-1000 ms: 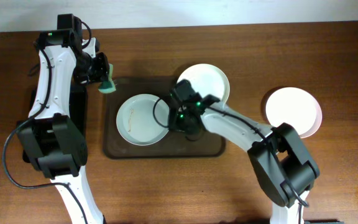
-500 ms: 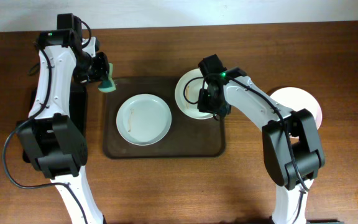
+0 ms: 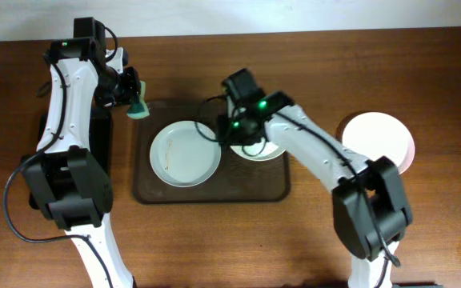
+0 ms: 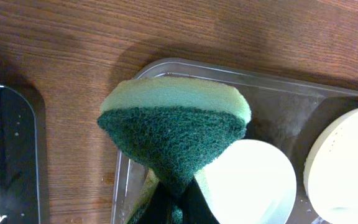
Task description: Clean dirty plates on tray and stack at the side
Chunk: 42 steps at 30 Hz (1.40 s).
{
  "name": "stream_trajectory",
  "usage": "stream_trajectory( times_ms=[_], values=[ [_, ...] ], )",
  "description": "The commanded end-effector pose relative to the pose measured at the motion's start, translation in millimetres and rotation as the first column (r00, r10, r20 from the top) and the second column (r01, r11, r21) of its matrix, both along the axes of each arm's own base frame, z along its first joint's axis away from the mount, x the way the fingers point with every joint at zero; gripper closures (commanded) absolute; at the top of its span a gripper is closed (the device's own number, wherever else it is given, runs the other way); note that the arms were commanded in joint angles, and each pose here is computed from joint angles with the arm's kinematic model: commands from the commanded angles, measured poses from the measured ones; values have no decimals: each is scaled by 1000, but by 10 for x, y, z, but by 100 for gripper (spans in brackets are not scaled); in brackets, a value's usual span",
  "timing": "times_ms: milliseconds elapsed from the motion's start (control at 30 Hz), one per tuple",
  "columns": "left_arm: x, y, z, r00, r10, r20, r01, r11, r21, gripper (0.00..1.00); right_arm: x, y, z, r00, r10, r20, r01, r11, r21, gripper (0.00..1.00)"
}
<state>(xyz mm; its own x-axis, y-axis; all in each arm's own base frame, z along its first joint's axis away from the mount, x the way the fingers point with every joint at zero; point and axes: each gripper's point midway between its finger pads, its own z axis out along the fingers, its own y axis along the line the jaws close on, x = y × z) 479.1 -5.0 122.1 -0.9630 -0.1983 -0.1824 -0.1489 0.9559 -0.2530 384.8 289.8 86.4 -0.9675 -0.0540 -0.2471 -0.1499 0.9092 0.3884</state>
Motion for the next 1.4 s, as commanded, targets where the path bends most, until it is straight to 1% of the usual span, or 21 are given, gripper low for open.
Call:
stream_trajectory(
  times_ms=[0, 67, 167, 233, 333, 467, 533, 633, 667, 733, 833, 900, 933, 1000, 1067, 1100, 1133, 1167, 1267, 1300, 1367],
  values=[
    [30, -26, 57, 1000, -22, 22, 22, 1000, 5, 99, 103, 7, -349, 999, -43, -6, 43, 997, -61, 61],
    [30, -32, 57, 999, -23, 22, 23, 1000, 5, 99, 136, 28, -474, 999, -35, -7, 35, 997, -65, 63],
    [30, -35, 57, 999, -24, 22, 24, 1000, 5, 100, 156, 81, -568, 1000, -15, 1, 15, 998, -63, 64],
    [29, -35, 57, 999, -24, 22, 24, 1000, 5, 99, 113, 137, -655, 1000, -2, -8, 1, 997, -72, 64],
    [29, -35, 57, 999, -24, 22, 24, 1000, 5, 100, 84, 189, -843, 999, -32, -41, 29, 997, -75, 74],
    [-3, -37, 48, 1000, -24, 8, 24, 1000, 4, 100, 81, 263, -842, 994, -92, -55, 89, 995, -52, 96],
    [-55, -41, 36, 999, -31, -12, 31, 1000, 3, 100, 93, 274, -835, 992, -114, -59, 112, 993, -43, 96],
    [-206, -107, -7, 993, -104, -62, 104, 995, 7, 99, 99, 267, -835, 992, -115, -59, 113, 993, -43, 96],
    [-268, -171, -55, 986, -147, -82, 148, 989, 7, 99, 96, 265, -837, 992, -114, -60, 112, 993, -44, 96],
    [-409, -473, -310, 949, -293, -117, 296, 955, 7, 99, 89, 261, -839, 992, -111, -61, 108, 993, -46, 96],
    [-489, -700, -754, 917, -373, -143, 388, 917, 95, 100, 75, 252, -846, 992, -107, -65, 104, 993, -52, 96],
    [-590, -761, -1017, 892, -426, -155, 443, 891, 103, 100, 72, 256, -845, 993, -103, -66, 100, 994, -50, 96],
    [-668, -722, -1173, 890, -422, -174, 443, 889, 111, 99, 72, 257, -844, 993, -103, -66, 99, 994, -49, 96],
    [-816, -492, -1363, 884, -394, -250, 447, 871, 206, 100, 71, 257, -845, 992, -103, -66, 100, 994, -50, 96],
    [-865, -365, -1391, 887, -361, -287, 435, 861, 264, 100, 68, 263, -843, 992, -101, -69, 98, 994, -46, 96],
    [-889, -295, -1383, 903, -302, -304, 392, 870, 300, 99, 66, 265, -843, 993, -100, -70, 97, 994, -45, 96],
    [-945, -178, -1362, 920, -212, -331, 331, 873, 360, 99, 64, 266, -843, 992, -100, -71, 97, 994, -45, 96],
    [-1005, -114, -1344, 918, -176, -355, 315, 866, 387, 99, 64, 266, -843, 992, -100, -71, 97, 994, -45, 96],
    [-1156, -79, -1308, 894, -168, -416, 340, 858, 384, 100, 65, 266, -842, 992, -100, -70, 97, 994, -45, 96],
    [-1234, -133, -1283, 876, -185, -445, 357, 870, 341, 100, 66, 265, -842, 992, -100, -70, 97, 994, -45, 96],
    [-1344, -245, -1259, 826, -292, -481, 444, 864, 238, 100, 65, 266, -842, 993, -100, -70, 97, 994, -45, 96]
  ],
)
